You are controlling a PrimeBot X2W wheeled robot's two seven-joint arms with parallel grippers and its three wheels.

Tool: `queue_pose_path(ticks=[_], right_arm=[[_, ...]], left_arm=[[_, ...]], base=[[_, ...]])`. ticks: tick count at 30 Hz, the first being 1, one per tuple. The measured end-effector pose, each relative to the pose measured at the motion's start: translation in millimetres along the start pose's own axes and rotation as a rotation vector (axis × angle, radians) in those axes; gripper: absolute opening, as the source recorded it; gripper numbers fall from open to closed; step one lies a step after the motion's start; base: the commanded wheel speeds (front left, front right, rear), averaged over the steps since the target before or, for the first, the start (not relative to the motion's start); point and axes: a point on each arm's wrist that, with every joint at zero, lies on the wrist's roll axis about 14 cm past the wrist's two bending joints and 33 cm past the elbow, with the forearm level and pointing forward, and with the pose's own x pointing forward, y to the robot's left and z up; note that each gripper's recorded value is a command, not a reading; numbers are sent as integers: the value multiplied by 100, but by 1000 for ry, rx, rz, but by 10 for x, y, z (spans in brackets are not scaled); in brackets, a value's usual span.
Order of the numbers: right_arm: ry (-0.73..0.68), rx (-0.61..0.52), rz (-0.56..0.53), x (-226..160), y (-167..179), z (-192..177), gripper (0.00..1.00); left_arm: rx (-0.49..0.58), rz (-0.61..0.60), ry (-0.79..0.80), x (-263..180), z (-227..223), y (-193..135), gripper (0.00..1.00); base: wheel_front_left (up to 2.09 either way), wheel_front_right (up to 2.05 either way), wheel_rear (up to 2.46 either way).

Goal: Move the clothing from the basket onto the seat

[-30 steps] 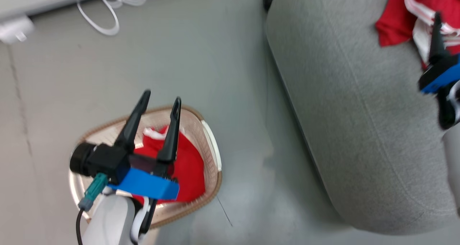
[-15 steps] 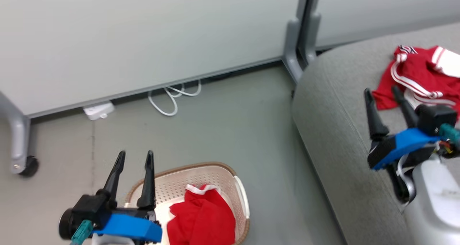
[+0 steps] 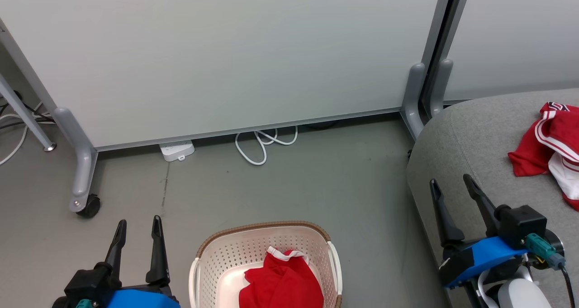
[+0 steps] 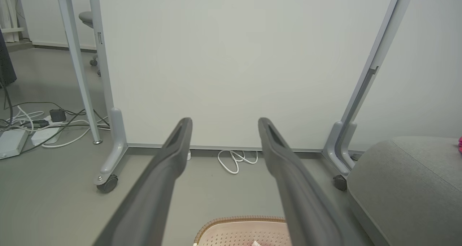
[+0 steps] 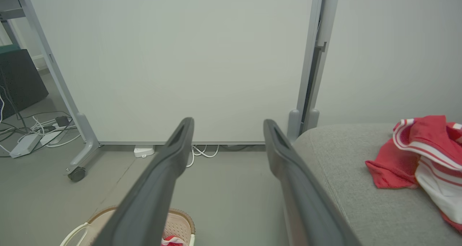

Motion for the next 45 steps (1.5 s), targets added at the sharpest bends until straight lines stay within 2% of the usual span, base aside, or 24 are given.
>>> queue_pose_path(ticks=[8, 20, 27, 30, 38, 45], right_arm=[[16, 12, 19, -49, 124, -12, 100], [31, 24, 11, -77, 119, -28, 100], [16, 12, 8, 210, 63, -9, 100], [10, 7, 6, 414, 19, -54, 100], [67, -12, -56, 825, -302, -549, 100], [175, -31, -87, 965, -506, -1218, 100]], left_arm=[[7, 7, 4, -12, -11, 23, 100], [-1, -25, 46, 57, -152, -89, 100], [4, -112, 147, 425, -513, -340, 100], [24, -174, 223, 653, -797, -449, 100], [67, -316, 499, 1161, -1882, -620, 100], [47, -377, 772, 1099, -3001, -673, 100]], base=[[0, 0, 0], [0, 0, 0], [0, 0, 0], [0, 0, 0], [0, 0, 0], [0, 0, 0]])
